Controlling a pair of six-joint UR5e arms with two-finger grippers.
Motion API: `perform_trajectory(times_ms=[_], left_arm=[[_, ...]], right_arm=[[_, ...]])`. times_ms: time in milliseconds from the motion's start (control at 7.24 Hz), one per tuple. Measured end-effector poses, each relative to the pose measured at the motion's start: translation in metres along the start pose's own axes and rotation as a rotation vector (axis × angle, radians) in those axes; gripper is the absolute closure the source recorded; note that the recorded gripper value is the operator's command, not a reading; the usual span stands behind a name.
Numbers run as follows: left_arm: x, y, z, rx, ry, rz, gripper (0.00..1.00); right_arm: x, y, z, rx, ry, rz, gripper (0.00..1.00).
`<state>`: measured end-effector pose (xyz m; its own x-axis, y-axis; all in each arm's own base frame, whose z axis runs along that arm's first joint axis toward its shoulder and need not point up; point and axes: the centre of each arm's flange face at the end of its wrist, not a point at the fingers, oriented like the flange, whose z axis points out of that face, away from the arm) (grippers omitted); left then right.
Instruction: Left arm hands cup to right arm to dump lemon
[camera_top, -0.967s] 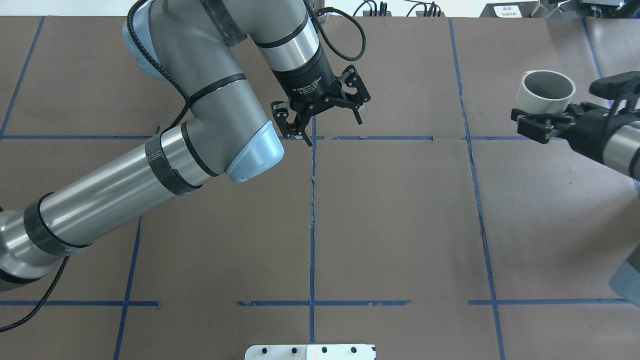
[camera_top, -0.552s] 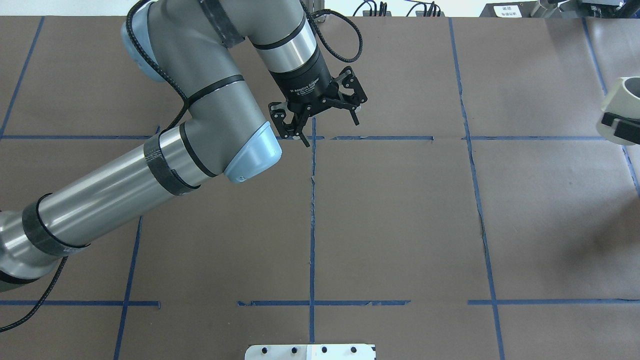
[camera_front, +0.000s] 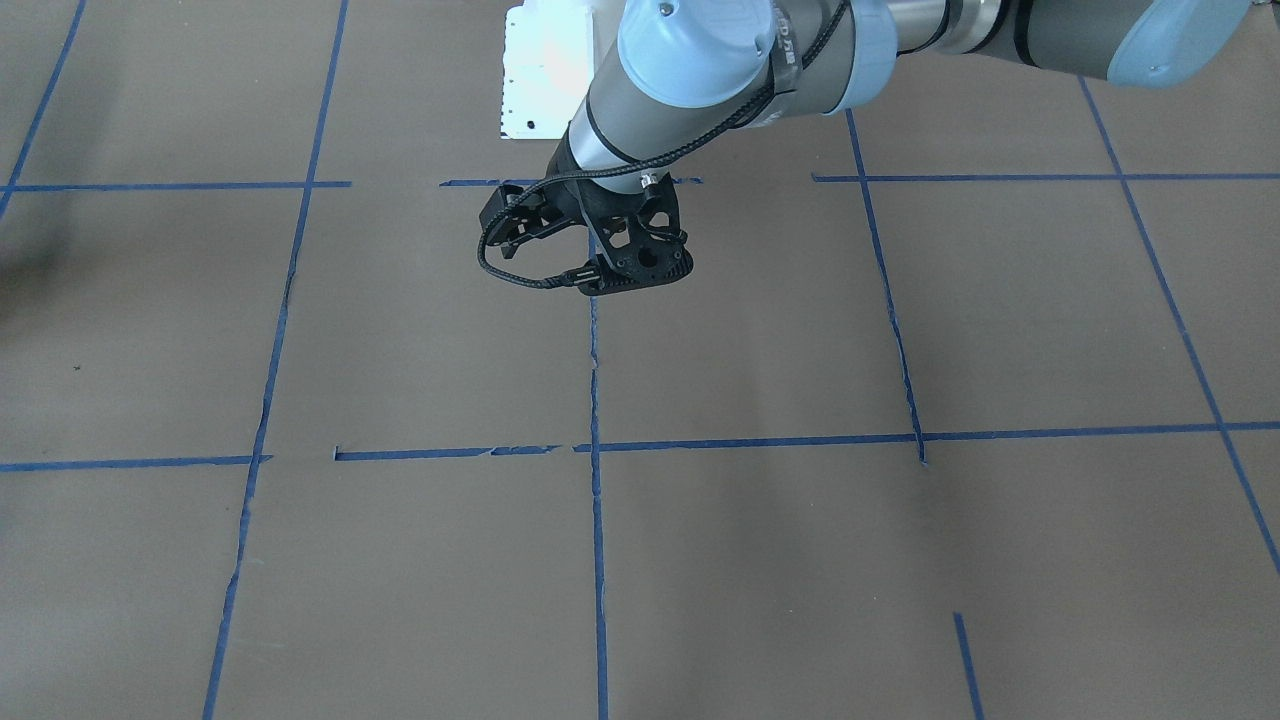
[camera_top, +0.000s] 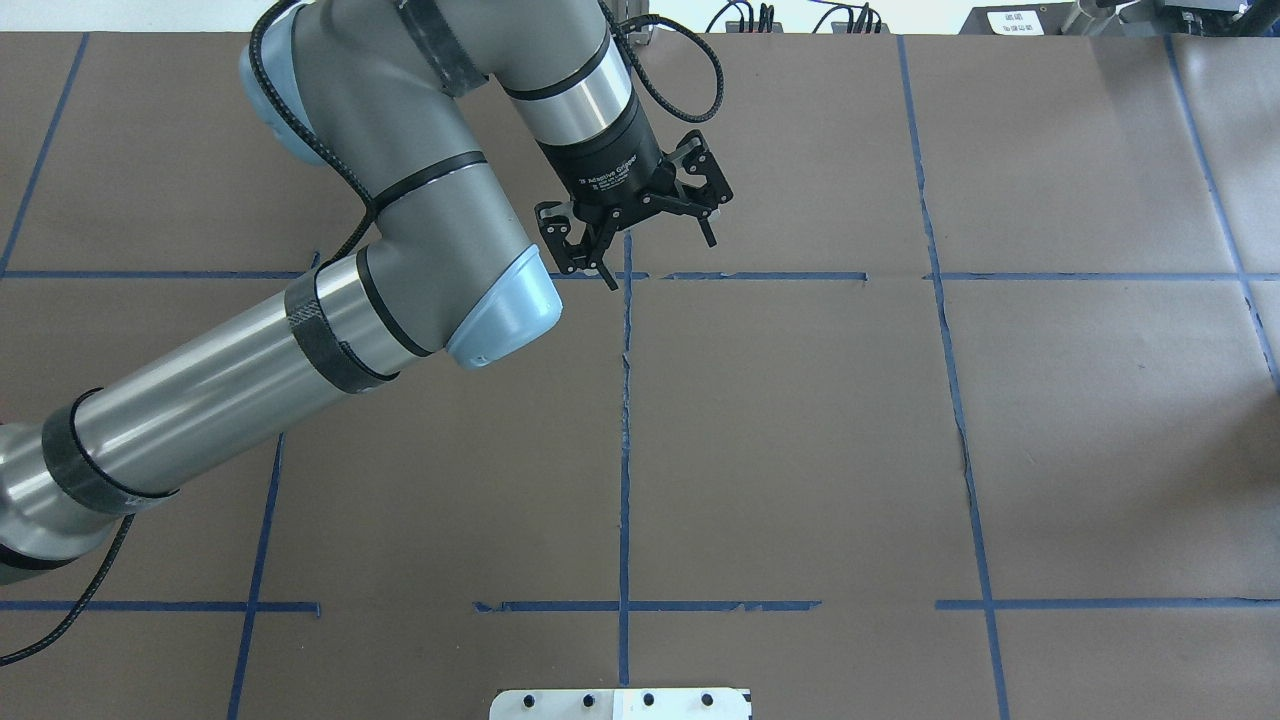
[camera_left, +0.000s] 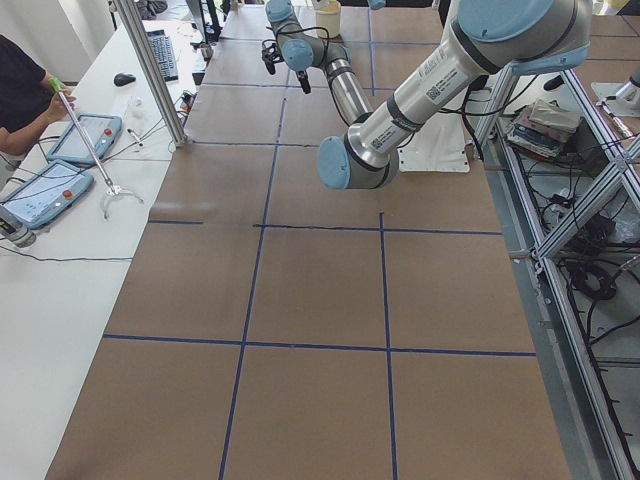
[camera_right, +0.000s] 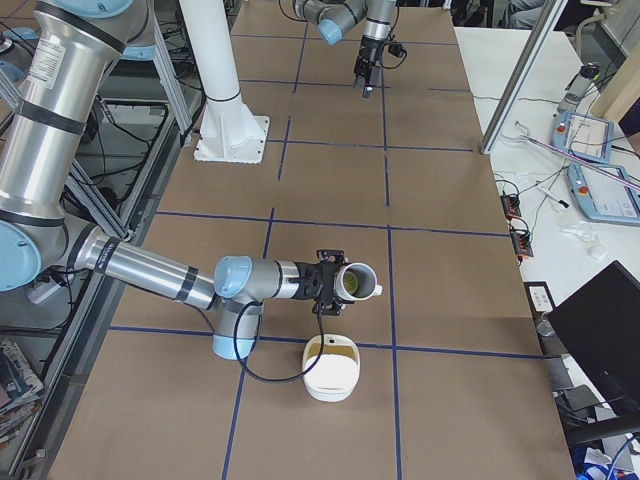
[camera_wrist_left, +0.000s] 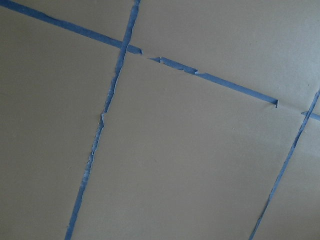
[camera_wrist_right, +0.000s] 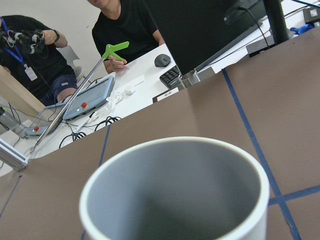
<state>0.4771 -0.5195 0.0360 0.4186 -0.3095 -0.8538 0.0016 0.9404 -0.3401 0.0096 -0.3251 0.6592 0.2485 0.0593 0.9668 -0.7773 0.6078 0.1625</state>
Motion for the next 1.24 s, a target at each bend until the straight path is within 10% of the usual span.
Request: perform_trajectory(times_ms=[1243], left_arm=[[0.000,0.002,-0.004,0.005,0.006,0.002,0.00]], right_arm=[[0.043,0.003,-0.042,-0.011,-0.147,1.139,0.70]])
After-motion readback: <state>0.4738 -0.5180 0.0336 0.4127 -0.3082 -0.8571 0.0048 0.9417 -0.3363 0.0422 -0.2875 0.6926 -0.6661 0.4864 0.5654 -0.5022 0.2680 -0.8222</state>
